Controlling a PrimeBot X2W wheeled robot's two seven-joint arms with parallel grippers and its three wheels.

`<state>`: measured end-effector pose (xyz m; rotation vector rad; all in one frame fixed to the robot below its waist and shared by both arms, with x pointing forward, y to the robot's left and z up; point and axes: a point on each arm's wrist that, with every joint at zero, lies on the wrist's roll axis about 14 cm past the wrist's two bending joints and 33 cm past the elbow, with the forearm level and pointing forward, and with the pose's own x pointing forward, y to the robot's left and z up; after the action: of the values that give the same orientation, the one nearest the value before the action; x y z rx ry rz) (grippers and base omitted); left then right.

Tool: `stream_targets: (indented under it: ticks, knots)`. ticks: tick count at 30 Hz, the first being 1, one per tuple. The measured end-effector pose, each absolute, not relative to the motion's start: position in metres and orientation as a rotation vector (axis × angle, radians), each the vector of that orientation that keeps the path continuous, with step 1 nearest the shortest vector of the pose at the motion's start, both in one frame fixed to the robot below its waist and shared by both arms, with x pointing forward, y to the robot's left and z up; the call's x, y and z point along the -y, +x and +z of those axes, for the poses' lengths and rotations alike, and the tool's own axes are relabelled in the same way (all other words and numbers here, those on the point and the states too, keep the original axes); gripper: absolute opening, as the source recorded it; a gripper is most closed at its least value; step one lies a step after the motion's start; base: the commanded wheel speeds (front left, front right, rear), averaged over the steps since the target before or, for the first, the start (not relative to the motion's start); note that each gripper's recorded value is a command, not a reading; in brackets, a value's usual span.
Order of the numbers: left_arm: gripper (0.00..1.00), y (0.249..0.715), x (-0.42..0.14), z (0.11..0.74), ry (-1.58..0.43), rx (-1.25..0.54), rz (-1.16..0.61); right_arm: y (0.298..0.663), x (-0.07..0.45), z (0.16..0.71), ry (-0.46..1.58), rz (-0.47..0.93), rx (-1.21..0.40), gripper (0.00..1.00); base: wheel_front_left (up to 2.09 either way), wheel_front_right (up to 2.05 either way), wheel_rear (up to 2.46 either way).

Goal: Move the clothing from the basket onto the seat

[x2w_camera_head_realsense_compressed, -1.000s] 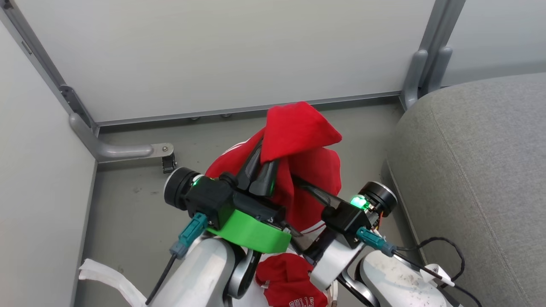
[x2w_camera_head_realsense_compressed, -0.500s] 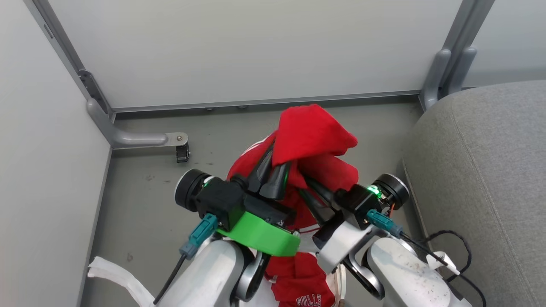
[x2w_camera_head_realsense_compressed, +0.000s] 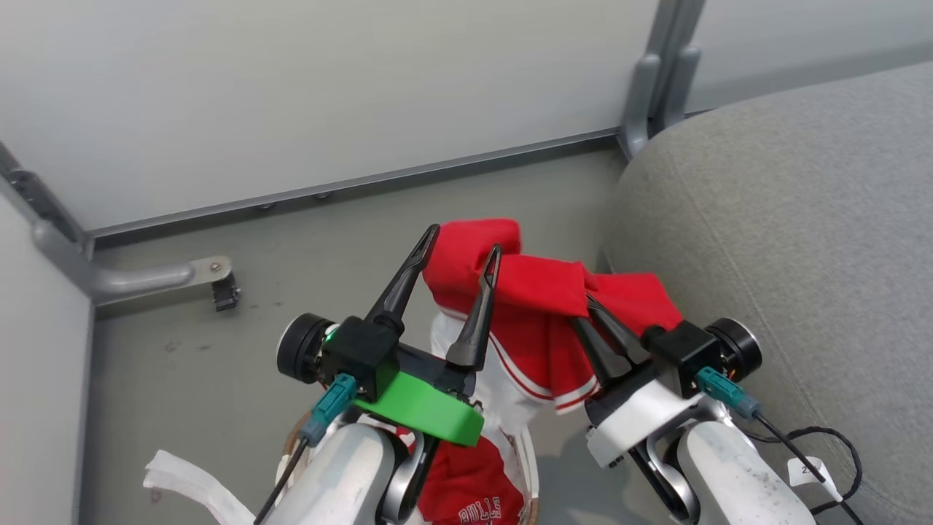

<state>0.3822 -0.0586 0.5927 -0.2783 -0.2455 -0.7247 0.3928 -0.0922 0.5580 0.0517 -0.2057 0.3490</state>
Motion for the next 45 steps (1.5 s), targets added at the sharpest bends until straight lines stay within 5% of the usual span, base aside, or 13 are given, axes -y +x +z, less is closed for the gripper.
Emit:
stream_targets:
  ticks: [22,37,45]
  knots:
    - [1.0,0.339,0.182,0.545,-0.311,0.101,-1.163,0.323,0.27,0.532,-0.028,-0.209,0.116,0.0,0.0,0.0,0.0]
    - [1.0,0.378,0.187,0.481,-0.323,0.013,-1.174,0.423,0.364,0.63,-0.455,-0.24,0.224,0.0,0.0,0.0,0.0]
    - [1.0,0.403,0.179,0.442,-0.332,-0.028,-1.155,0.479,0.417,0.633,-0.58,-0.315,0.159,0.0,0.0,0.0,0.0]
